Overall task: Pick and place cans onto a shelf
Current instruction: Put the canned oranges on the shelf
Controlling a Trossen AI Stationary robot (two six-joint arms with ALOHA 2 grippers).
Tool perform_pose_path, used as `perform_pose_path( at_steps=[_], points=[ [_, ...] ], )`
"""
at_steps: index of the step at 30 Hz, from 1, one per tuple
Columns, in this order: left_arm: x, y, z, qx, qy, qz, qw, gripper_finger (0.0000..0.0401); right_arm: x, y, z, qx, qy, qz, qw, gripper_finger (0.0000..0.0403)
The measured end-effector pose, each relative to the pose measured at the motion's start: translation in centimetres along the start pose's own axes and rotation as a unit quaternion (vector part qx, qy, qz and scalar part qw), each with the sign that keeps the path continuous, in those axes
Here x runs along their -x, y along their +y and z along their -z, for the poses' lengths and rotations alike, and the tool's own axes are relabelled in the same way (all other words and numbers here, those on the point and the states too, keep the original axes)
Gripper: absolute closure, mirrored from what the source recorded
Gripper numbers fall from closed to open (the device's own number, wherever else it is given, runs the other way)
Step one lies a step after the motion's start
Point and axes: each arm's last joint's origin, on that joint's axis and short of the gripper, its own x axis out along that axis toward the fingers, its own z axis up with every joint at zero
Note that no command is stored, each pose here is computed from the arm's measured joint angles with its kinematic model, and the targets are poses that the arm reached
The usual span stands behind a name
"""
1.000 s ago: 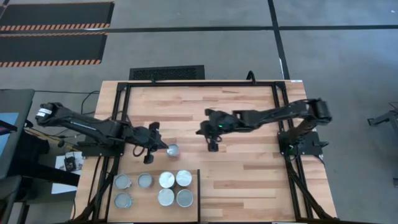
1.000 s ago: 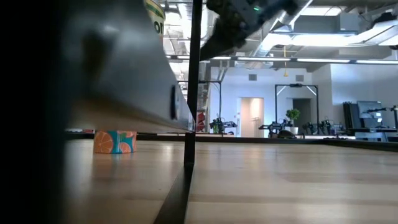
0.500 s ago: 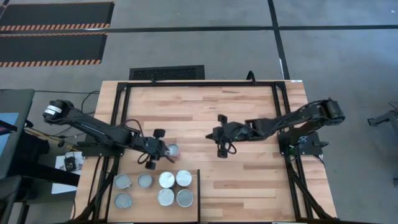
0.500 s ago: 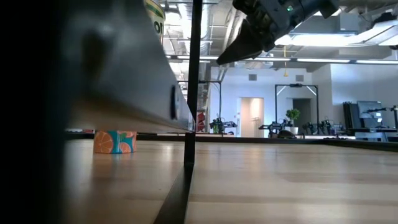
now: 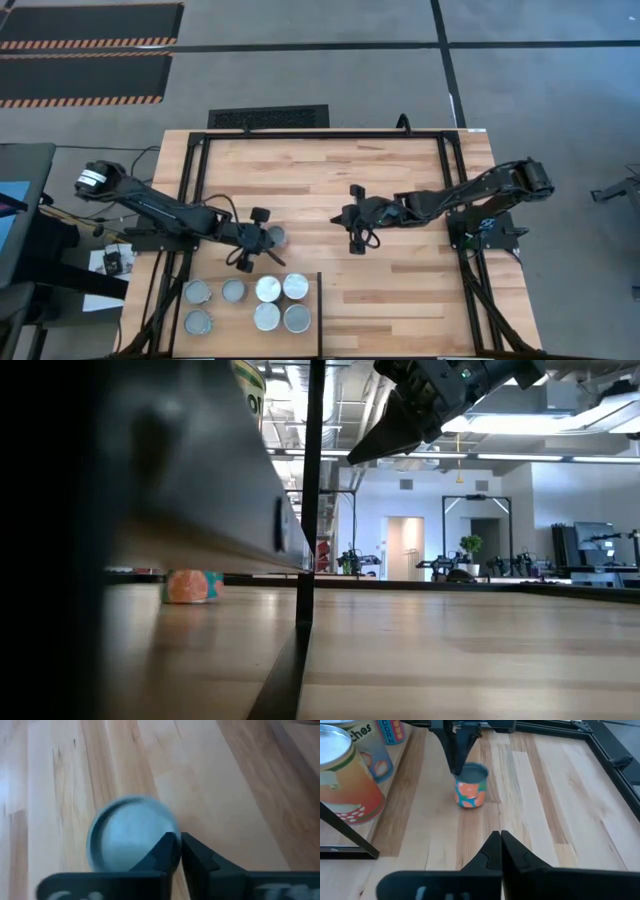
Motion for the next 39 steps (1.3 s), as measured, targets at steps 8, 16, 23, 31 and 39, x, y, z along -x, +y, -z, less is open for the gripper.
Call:
perform_pose_path(
  at_steps=[8, 16, 23, 31, 39],
  points=[
    [3.1, 0.5, -2.2, 0.010, -0.004, 0.050, 0.999, 0.0398, 0.0, 0.0, 0.0, 0.000, 0.000, 0.000, 1.000, 0.0396],
    [11.1, 0.7, -5.4, 0.036, 0.000, 0.099, 0.994, 0.0400, 0.0, 0.0, 0.0, -0.008, 0.000, 0.000, 1.000, 0.0395],
    [17.0, -1.6, -7.0, 0.056, -0.020, 0.159, 0.985, 0.0401, 0.0, 0.3, 0.0, -0.022, 0.000, -0.004, 1.000, 0.0395],
    [17.9, -9.8, -7.9, 0.050, -0.012, 0.211, 0.976, 0.0401, 0.0, 0.3, 0.3, -0.031, 0.005, 0.010, 0.999, 0.0395],
    [14.2, -17.4, -7.6, 0.057, 0.015, 0.178, 0.982, 0.0401, 0.0, 0.0, 0.3, -0.032, 0.005, 0.014, 0.999, 0.0395]
  ],
)
